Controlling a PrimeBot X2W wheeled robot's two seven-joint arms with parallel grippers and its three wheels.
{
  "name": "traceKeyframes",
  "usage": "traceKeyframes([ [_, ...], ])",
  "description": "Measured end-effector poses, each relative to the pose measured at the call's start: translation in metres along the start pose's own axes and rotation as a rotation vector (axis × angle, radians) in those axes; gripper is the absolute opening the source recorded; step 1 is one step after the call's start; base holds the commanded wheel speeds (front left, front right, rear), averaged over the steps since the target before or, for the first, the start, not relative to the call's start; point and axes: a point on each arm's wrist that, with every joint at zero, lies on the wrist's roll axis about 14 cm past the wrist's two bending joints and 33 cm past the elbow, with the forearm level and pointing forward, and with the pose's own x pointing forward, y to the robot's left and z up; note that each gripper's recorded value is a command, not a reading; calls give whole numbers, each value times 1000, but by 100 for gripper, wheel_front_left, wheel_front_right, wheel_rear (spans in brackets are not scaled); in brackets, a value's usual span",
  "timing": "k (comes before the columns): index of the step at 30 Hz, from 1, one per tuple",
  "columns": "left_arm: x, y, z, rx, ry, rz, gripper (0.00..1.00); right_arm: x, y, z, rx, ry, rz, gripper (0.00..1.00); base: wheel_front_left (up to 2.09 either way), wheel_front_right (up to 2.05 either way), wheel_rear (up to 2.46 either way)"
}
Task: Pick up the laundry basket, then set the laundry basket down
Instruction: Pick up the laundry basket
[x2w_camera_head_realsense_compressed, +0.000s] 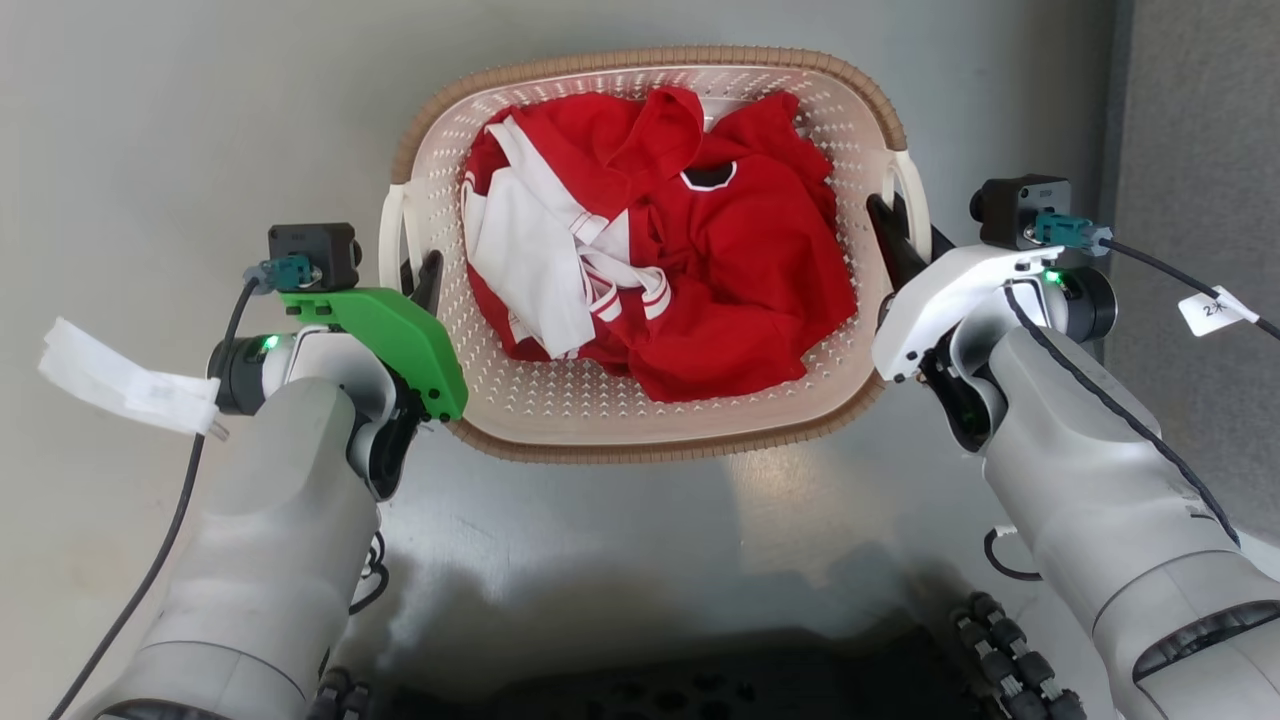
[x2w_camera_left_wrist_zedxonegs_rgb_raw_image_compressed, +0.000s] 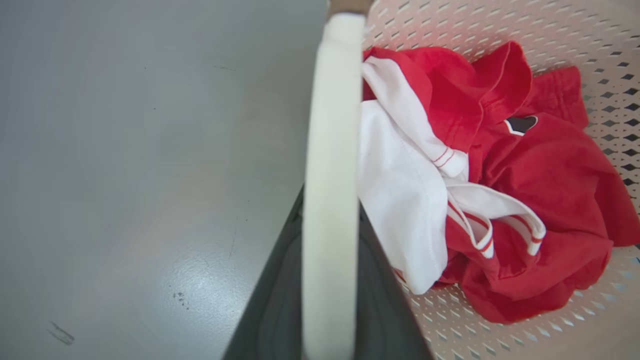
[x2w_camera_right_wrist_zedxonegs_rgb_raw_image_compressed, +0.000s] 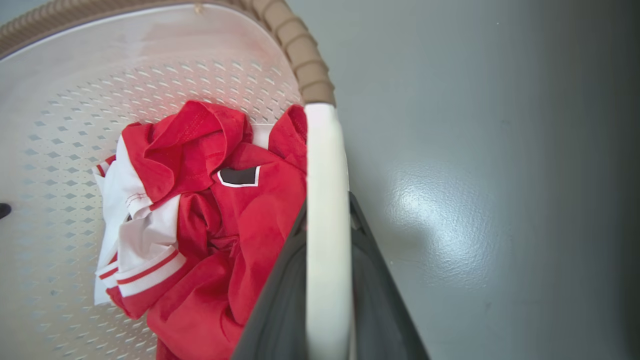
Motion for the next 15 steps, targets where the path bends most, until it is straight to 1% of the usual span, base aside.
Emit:
traceKeyframes([
  [8,-16,-11,14,18,-27,-7,0,-16,6,19,9,-40,-3,0,0,0,0],
  [15,-36,-24,12,21,6,-12,0,-39,11,26,7,-52,-10,0,0,0,0],
])
